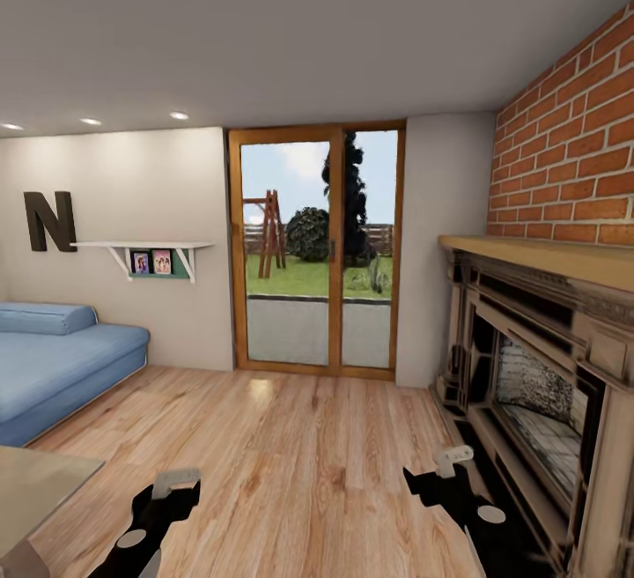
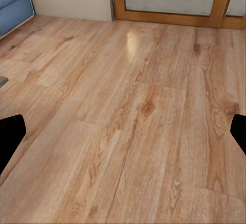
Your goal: Put the three can of soda from the living room inside the tash can in the kitchen.
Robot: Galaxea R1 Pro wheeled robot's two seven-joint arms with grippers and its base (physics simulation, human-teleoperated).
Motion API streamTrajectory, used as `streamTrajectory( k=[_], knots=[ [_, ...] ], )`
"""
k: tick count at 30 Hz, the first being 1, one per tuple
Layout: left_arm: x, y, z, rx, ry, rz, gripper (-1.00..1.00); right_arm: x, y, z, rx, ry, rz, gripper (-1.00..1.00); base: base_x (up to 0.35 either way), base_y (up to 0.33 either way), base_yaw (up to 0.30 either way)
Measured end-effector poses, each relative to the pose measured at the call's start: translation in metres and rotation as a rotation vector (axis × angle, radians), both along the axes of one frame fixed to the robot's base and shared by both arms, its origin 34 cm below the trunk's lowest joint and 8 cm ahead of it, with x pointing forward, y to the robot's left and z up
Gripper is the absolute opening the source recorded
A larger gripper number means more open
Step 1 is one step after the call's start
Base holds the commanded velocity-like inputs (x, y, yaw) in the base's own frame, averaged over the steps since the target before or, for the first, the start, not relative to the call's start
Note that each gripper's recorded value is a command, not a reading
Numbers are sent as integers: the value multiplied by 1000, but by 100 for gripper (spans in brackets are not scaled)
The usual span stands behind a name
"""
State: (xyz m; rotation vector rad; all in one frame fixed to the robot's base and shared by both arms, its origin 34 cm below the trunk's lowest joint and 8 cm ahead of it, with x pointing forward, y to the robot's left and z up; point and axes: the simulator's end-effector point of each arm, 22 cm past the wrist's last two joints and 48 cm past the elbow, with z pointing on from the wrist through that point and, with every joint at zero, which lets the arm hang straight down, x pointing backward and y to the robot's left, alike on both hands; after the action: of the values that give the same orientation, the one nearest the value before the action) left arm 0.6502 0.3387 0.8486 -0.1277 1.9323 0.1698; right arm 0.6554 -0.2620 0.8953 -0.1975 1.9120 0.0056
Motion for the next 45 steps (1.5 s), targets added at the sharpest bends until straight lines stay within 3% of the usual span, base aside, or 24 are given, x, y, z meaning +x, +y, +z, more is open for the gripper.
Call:
streamTrajectory(
  k=[10, 18, 22, 27, 29, 30, 32, 34, 36, 38, 41, 45],
  knots=[
    [1, 2, 24, 3, -69, 1, 100, -10, -2, -21, 27, 35, -4, 100, 0, 0, 0],
    [-22, 22, -6, 22, -48, 38, 100, -37, -11, -46, 18, 63, -6, 100, 0, 0, 0],
    [-41, 35, -25, 37, -33, 59, 100, -49, -28, -47, 30, 24, -42, 100, 0, 0, 0],
    [-68, 46, -48, 53, -19, 63, 100, -67, -31, -57, 35, -1, -45, 100, 0, 0, 0],
    [-83, 50, -57, 62, -17, 60, 100, -78, -31, -66, 37, 2, -46, 100, 0, 0, 0],
    [-108, 54, -75, 70, -5, 59, 100, -95, -33, -81, 41, 11, -52, 100, 0, 0, 0],
    [-127, 55, -86, 75, 13, 57, 100, -106, -33, -88, 44, 10, -53, 100, 0, 0, 0],
    [-166, 57, -107, 84, 35, 53, 100, -130, -34, -105, 53, 4, -59, 100, 0, 0, 0],
    [-187, 56, -114, 88, 38, 49, 100, -143, -36, -112, 59, 1, -68, 100, 0, 0, 0],
    [-227, 55, -130, 94, 55, 42, 100, -167, -44, -127, 70, 4, -92, 100, 0, 0, 0],
    [-257, 54, -139, 97, 76, 37, 100, -183, -47, -138, 77, 14, -99, 100, 0, 0, 0],
    [-313, 53, -154, 103, 116, 25, 100, -221, -53, -164, 89, 66, -102, 100, 0, 0, 0]
  ],
)
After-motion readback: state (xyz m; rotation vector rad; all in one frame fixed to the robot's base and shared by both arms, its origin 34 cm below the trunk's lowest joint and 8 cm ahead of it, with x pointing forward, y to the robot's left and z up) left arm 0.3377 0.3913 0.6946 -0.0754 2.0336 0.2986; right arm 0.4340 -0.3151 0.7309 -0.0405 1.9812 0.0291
